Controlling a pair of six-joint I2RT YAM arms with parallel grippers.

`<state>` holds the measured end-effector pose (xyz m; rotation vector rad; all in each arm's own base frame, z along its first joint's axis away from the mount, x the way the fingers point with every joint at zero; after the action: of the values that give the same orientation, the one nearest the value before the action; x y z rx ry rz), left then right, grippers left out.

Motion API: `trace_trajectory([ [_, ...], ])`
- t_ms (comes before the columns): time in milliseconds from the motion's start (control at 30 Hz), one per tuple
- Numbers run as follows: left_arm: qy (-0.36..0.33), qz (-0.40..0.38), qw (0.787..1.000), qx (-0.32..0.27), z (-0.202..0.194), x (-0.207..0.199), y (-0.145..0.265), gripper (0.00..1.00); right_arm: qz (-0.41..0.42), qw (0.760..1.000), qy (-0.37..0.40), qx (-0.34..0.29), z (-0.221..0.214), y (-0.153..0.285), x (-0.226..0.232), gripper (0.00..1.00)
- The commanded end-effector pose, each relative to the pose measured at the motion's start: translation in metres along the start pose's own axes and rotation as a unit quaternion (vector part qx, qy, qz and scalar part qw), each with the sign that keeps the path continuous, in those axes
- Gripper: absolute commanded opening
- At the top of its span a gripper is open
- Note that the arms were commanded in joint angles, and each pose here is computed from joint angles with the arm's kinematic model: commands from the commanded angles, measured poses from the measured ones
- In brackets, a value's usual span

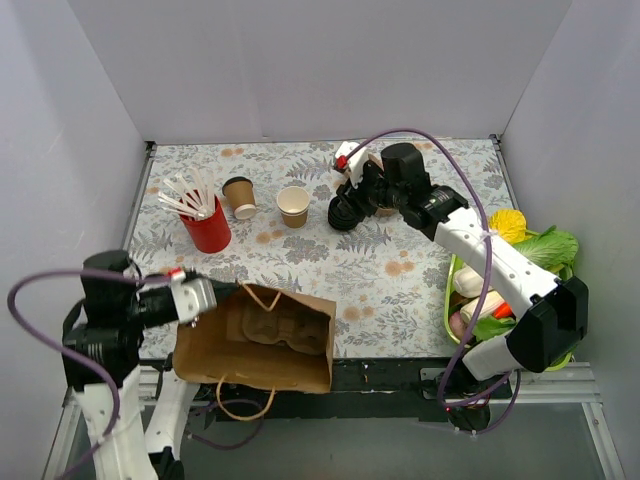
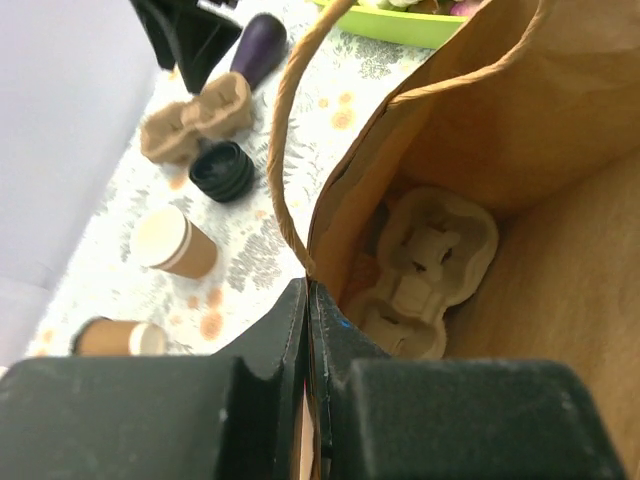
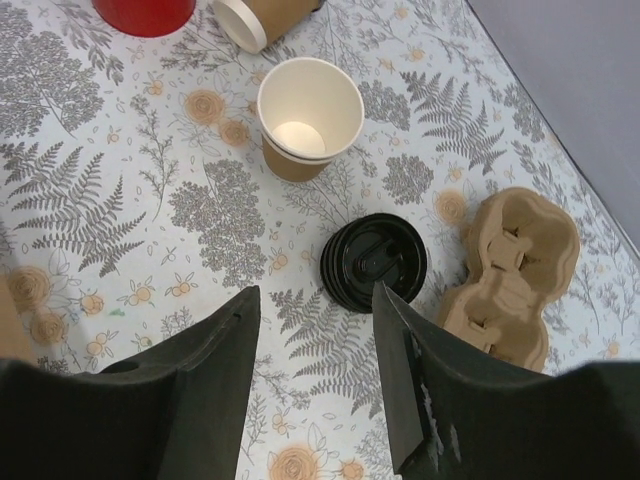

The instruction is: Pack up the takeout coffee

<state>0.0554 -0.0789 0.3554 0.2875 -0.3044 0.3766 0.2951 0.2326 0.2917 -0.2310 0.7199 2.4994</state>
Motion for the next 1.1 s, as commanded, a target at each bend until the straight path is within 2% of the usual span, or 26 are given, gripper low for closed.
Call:
trace_trajectory([
  [0,0.165,0.008,0.985,0.042,-0.005,0.033,-0.007,0.0,0.049,0.996,0.059,-0.042,0.025,-0.003,-0.006,0.57],
  [100,0.202,0.01,0.978,0.057,-0.009,0.045,-0.009,0.0,0.085,0.993,0.064,-0.047,0.027,-0.016,-0.006,0.56],
  [300,0.242,0.031,0.964,0.103,-0.029,0.054,-0.011,0.0,0.12,0.991,0.055,-0.017,0.013,-0.049,-0.015,0.55],
  [600,0.203,0.114,0.955,0.185,-0.041,0.059,0.008,0.0,0.109,0.993,0.039,-0.017,0.008,-0.062,-0.036,0.54],
  [700,0.197,0.119,0.956,0.185,-0.037,0.06,0.009,0.0,0.122,0.992,0.033,-0.023,0.008,-0.061,-0.034,0.55],
  [767,0.204,0.111,0.957,0.176,-0.034,0.062,0.007,0.02,0.141,0.988,0.007,-0.057,0.025,-0.052,-0.037,0.55],
  [833,0.215,0.097,0.958,0.162,-0.033,0.063,0.003,0.27,0.181,0.977,-0.003,-0.111,0.048,-0.036,-0.036,0.56],
  [900,0.231,0.086,0.956,0.158,-0.035,0.067,-0.002,0.59,0.202,0.967,-0.005,-0.157,0.077,-0.016,-0.035,0.58],
  [933,0.249,0.09,0.953,0.146,-0.032,0.071,-0.004,0.63,0.225,0.955,0.004,-0.194,0.091,-0.008,-0.032,0.6],
  [1000,0.269,0.101,0.949,0.128,-0.025,0.081,-0.007,0.68,0.243,0.943,-0.017,-0.226,0.111,0.008,-0.027,0.64],
  [1067,0.279,0.114,0.948,0.099,-0.012,0.093,-0.01,0.71,0.264,0.93,-0.005,-0.257,0.126,0.016,-0.022,0.7],
])
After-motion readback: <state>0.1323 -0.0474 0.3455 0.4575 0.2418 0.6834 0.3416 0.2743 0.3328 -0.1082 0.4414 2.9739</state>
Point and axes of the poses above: each gripper's point midway between its finger pads, its own y axis back along the fingers, its own x axis along the line the jaws close on, z = x × y, the point moved 7 cm from there along y, back along the fingers, and after that the axes turned 7 degrees about y, right-handed, at the moved point
